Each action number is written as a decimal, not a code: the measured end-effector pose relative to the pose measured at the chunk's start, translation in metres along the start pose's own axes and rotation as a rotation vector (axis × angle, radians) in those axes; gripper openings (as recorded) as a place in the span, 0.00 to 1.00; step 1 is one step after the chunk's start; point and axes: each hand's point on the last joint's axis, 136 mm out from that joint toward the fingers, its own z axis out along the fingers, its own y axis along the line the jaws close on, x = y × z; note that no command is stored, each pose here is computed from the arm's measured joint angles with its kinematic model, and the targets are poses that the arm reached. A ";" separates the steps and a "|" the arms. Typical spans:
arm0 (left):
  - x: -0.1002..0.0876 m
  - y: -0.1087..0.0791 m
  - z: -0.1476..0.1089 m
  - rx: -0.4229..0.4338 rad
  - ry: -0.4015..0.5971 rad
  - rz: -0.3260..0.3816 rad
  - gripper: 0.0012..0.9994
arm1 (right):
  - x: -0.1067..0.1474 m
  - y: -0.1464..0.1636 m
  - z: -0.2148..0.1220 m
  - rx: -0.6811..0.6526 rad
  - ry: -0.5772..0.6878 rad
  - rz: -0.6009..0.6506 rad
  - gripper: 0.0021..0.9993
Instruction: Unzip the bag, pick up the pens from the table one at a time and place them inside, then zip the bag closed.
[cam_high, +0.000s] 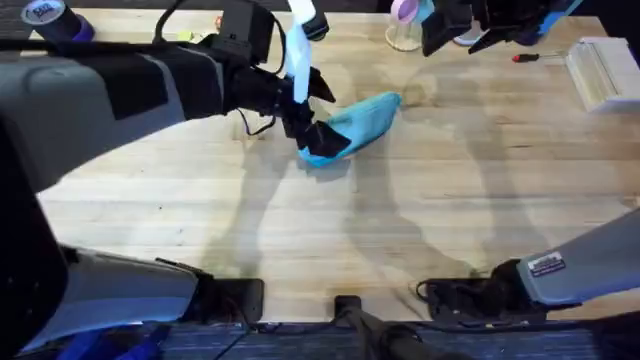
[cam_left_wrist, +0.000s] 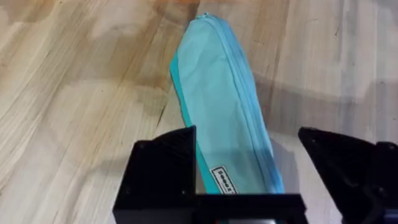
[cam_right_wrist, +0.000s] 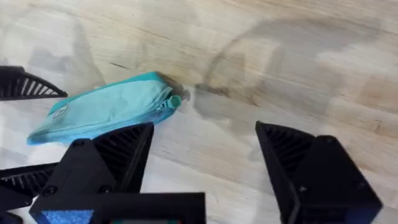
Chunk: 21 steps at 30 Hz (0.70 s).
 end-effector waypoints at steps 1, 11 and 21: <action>0.000 0.000 0.000 0.000 0.000 0.000 0.99 | 0.000 0.000 0.000 0.000 0.000 0.000 1.00; -0.007 0.012 -0.040 -0.219 0.101 -0.097 0.99 | 0.000 0.004 -0.021 0.013 -0.036 -0.026 1.00; -0.059 -0.010 -0.183 -0.650 0.163 -0.346 0.99 | 0.003 0.013 -0.060 0.025 -0.107 -0.056 1.00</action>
